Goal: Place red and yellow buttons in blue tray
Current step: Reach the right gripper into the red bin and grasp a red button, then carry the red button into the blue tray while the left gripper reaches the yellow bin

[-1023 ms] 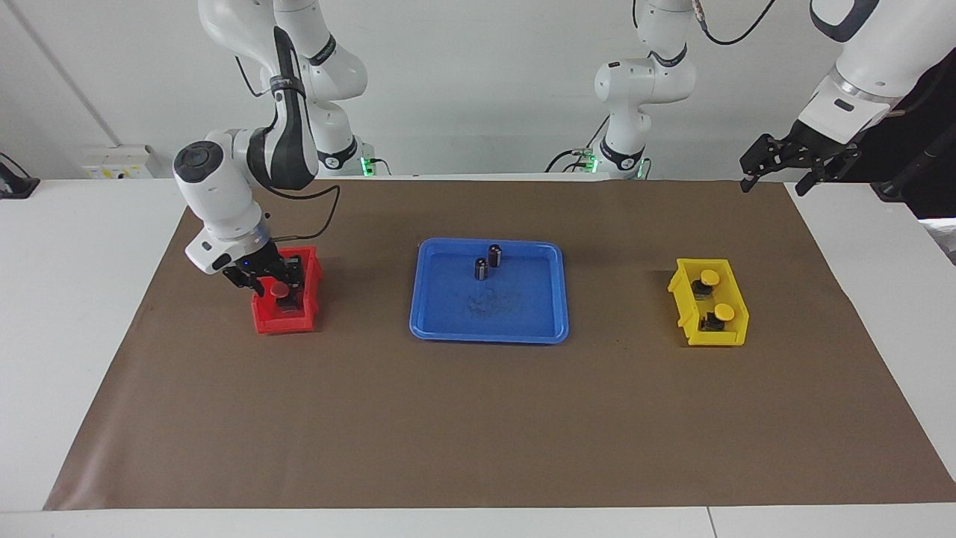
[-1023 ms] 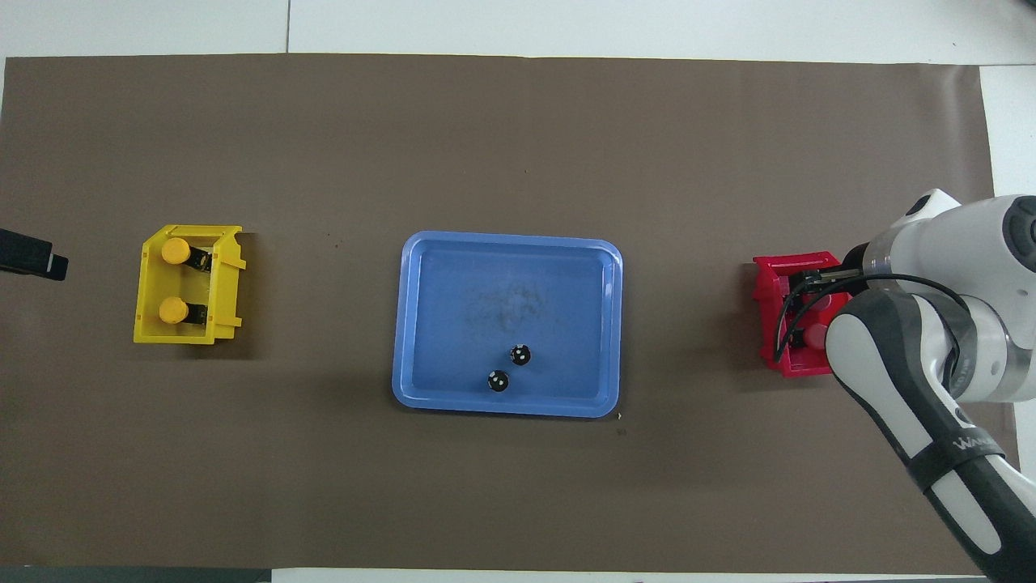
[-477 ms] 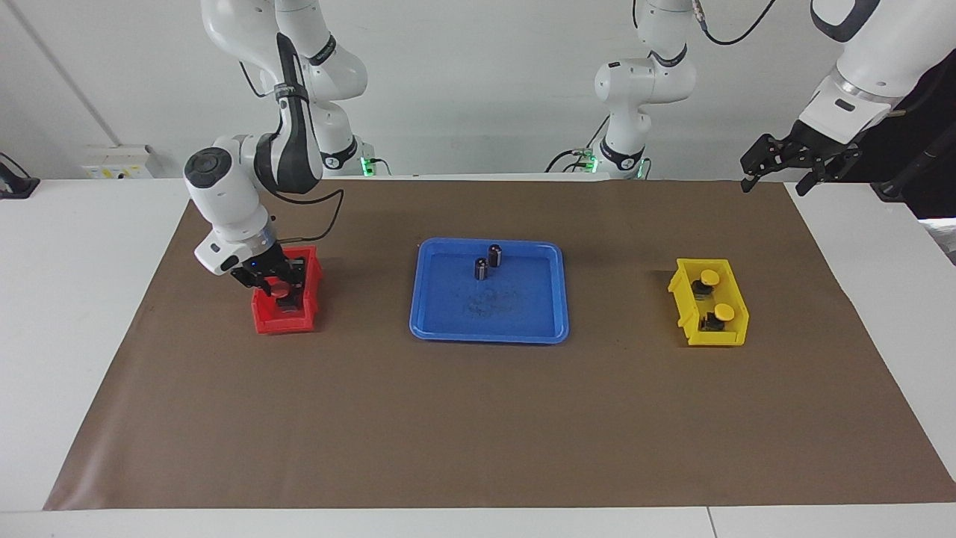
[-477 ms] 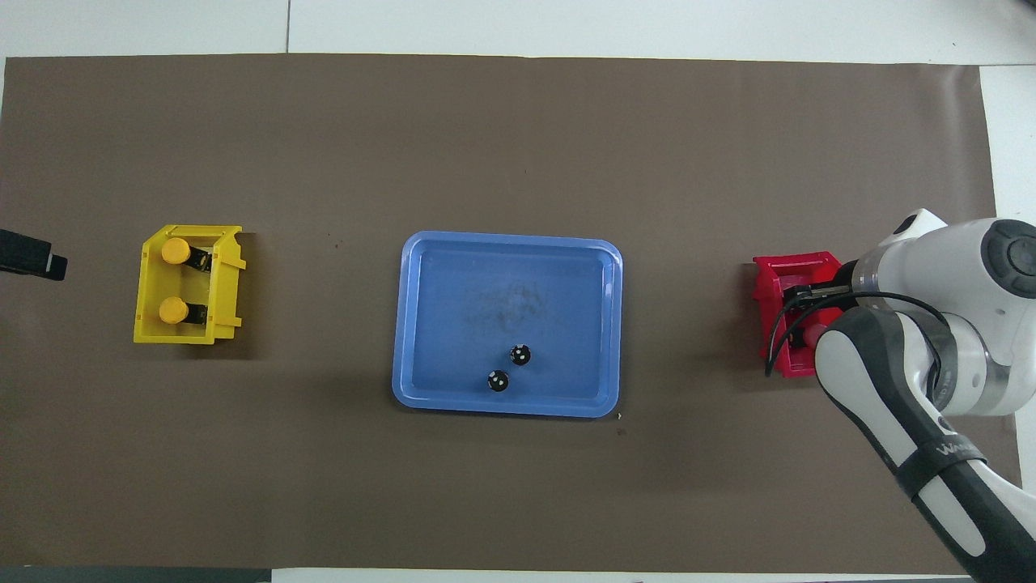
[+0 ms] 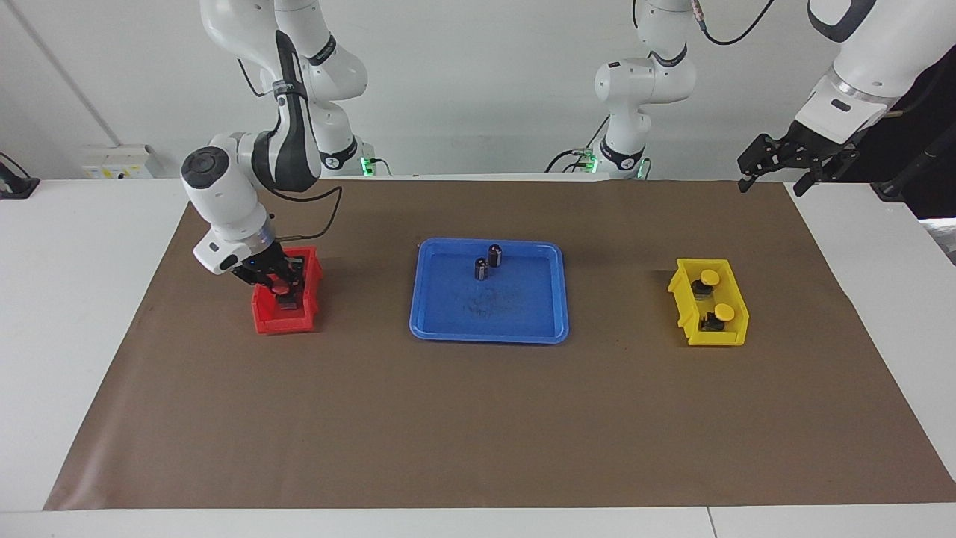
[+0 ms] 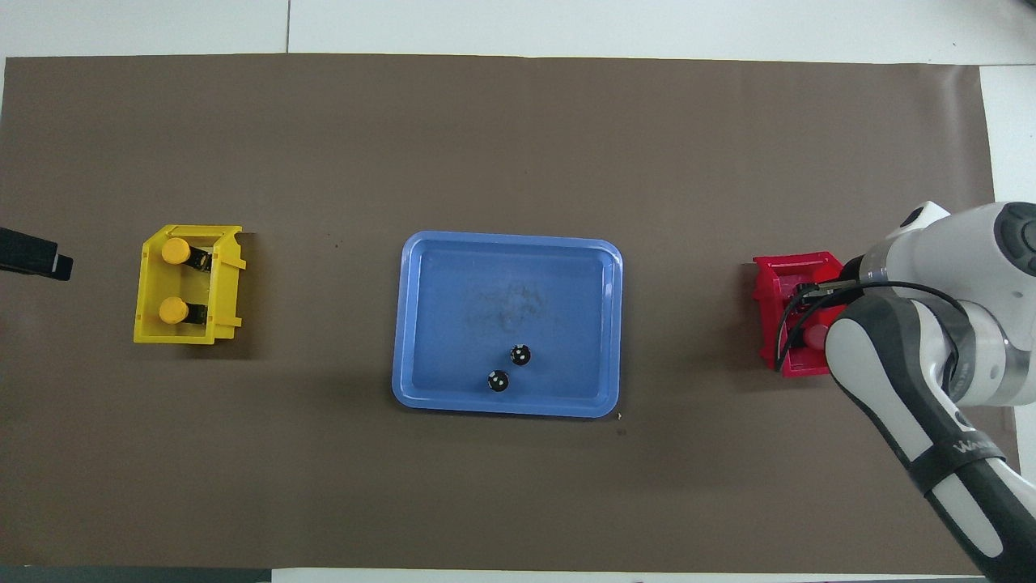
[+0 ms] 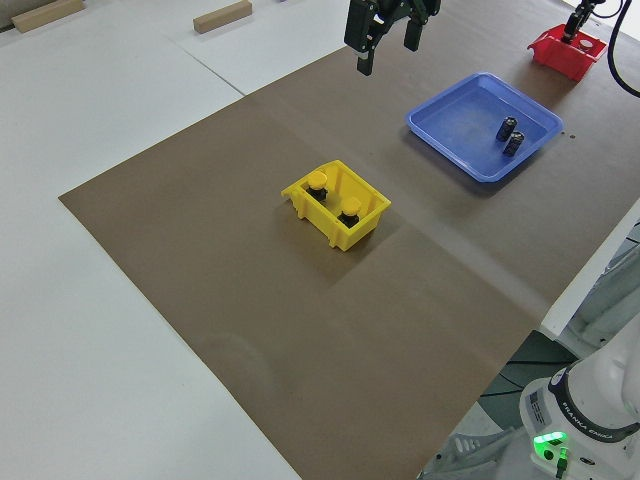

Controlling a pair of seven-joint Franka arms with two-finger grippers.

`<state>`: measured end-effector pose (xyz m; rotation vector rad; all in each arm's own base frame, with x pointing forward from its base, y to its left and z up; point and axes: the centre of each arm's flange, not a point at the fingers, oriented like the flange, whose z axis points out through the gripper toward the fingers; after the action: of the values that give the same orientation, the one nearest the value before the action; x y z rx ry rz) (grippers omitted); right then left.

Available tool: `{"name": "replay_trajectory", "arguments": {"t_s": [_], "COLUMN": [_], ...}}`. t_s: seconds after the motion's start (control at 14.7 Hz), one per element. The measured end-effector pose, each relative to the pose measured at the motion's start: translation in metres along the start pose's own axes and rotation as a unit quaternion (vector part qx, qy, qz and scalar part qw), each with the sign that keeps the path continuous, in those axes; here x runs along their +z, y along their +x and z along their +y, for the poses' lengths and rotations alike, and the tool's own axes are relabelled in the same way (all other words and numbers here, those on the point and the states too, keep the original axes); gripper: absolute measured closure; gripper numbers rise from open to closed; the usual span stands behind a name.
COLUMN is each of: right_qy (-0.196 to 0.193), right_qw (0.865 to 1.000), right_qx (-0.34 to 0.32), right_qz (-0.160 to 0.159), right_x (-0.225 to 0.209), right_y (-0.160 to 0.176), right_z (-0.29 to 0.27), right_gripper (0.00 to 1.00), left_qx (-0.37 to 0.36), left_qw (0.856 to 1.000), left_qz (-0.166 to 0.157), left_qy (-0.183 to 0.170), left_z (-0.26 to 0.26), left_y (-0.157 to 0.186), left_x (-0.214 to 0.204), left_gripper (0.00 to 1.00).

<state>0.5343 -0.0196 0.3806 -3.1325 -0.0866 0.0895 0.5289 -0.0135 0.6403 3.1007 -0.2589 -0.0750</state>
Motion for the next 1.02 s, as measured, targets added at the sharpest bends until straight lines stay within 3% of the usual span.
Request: {"name": "replay_trajectory", "arguments": {"t_s": [0.27, 0.48, 0.75, 1.02], "right_qy": [-0.001, 0.002, 0.036, 0.034], "right_qw": [1.000, 1.000, 0.998, 0.997], "right_qx": [-0.027, -0.015, 0.044, 0.059], "right_qz": [-0.013, 0.005, 0.027, 0.032], "right_x": [-0.094, -0.129, -0.103, -0.044], "right_y": [0.036, 0.060, 0.058, 0.049], "right_z": [-0.033, -0.128, -0.276, -0.361], "right_gripper": [0.59, 0.59, 0.59, 0.59], "left_qx": [-0.002, -0.004, -0.005, -0.005], "left_qw": [1.000, 1.000, 1.000, 1.000], "left_qz": [-0.001, -0.009, -0.010, -0.011], "left_qy": [0.000, -0.002, -0.002, -0.002], "left_z": [-0.002, -0.004, -0.005, -0.004], "left_y": [0.000, -0.003, -0.003, -0.003], "left_x": [0.000, 0.001, 0.002, 0.002], "left_gripper": [0.00, 0.00, 0.00, 0.00]}}
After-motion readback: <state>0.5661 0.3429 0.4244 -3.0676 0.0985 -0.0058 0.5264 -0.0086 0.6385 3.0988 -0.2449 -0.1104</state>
